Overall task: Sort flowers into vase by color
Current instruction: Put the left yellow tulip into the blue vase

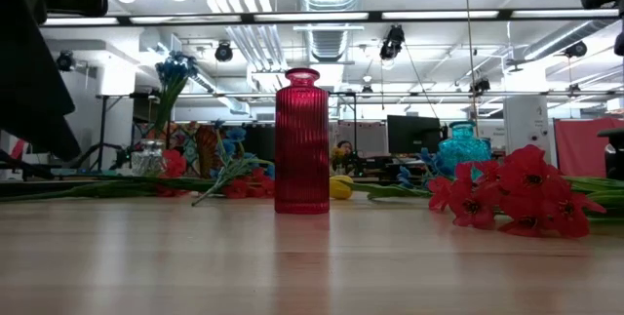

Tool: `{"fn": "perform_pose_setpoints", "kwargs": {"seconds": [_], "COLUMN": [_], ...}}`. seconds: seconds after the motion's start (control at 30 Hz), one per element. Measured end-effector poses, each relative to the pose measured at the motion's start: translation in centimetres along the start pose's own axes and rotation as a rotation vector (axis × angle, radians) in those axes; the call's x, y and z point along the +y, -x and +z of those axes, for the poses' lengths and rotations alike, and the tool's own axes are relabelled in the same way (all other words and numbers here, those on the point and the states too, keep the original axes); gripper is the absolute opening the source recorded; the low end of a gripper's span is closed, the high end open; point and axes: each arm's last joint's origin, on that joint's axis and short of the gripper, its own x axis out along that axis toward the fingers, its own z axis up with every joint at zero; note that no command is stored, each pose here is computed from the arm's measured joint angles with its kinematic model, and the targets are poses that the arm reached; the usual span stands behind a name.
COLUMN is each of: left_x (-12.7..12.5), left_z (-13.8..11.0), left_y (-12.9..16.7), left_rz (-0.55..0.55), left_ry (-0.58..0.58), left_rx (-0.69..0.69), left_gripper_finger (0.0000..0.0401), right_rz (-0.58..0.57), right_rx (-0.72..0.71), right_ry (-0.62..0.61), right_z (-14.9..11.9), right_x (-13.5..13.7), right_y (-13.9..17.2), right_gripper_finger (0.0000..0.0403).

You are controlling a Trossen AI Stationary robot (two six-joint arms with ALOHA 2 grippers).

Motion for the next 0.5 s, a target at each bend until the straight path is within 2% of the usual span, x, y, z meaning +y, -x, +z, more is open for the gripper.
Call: {"fn": "perform_pose_setpoints", "kwargs": {"seconds": [0.23, 0.5], "left_x": [-0.3, -0.4], "left_z": [-0.7, 0.7], "left_y": [-0.5, 0.6], "left_rz": [-0.009, -0.024], "left_ry": [-0.078, -0.169], "left_rx": [-0.009, -0.116], "left_gripper_finger": [0.0268, 0.0268], "right_rz": [-0.017, -0.023], "right_rx": [-0.058, -0.089], "right_ry": [0.058, 0.109], "right_z": [0.2, 0.3], "right_x": [-0.1, -0.1], "right_y": [0.2, 0.2], "right_gripper_finger": [0.0205, 0.0205]}}
